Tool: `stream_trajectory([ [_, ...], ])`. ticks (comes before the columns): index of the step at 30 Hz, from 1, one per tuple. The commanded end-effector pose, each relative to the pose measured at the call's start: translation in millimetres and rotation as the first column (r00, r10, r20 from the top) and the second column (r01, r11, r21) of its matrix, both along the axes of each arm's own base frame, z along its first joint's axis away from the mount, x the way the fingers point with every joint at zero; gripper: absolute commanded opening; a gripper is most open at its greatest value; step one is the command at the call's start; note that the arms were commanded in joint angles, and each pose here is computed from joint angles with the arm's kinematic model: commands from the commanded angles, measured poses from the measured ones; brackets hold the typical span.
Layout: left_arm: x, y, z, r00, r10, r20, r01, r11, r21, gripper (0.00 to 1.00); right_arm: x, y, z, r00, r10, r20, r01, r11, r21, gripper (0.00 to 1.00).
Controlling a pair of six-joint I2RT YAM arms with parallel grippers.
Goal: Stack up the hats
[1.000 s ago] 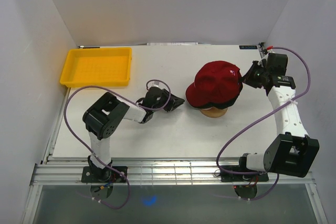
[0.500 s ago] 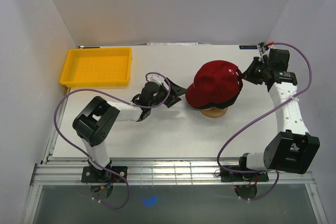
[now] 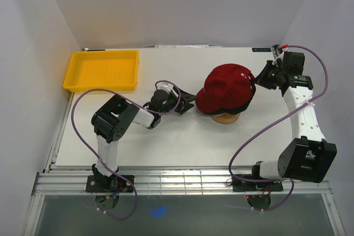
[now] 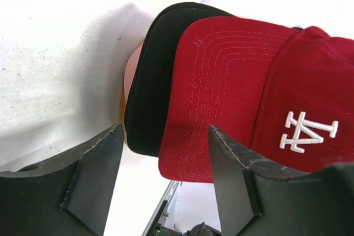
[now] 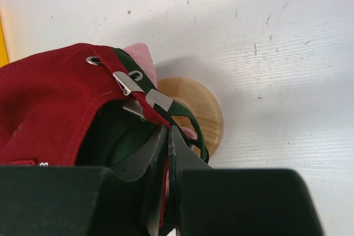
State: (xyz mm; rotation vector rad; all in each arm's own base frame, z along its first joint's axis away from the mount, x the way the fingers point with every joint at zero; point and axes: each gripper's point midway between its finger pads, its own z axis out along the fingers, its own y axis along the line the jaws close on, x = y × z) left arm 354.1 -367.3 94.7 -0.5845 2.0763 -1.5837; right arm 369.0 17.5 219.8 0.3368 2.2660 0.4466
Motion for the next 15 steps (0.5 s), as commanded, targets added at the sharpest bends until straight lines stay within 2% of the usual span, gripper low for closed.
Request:
stream_trajectory([
  [1,7.3,-7.5,31.5,0.998,-0.002,0.055,0.007,0.995,-0.097,0.7,7.7,-2.3,12.7,0.999,0.013,0.046,-0.012,1.0,-0.011,0.09],
  [6,8.2,-8.7,33.4,0.998,0.002,0.056,0.006,0.991,-0.131,0.58,7.0,-2.2,7.5,0.999,0.012,0.036,-0.011,1.0,-0.009,0.09],
  [15,7.0,-12.1,28.9,0.999,-0.001,0.038,0.007,0.986,-0.168,0.59,7.4,-2.0,3.6,0.999,0.013,0.032,-0.013,1.0,-0.007,0.09],
])
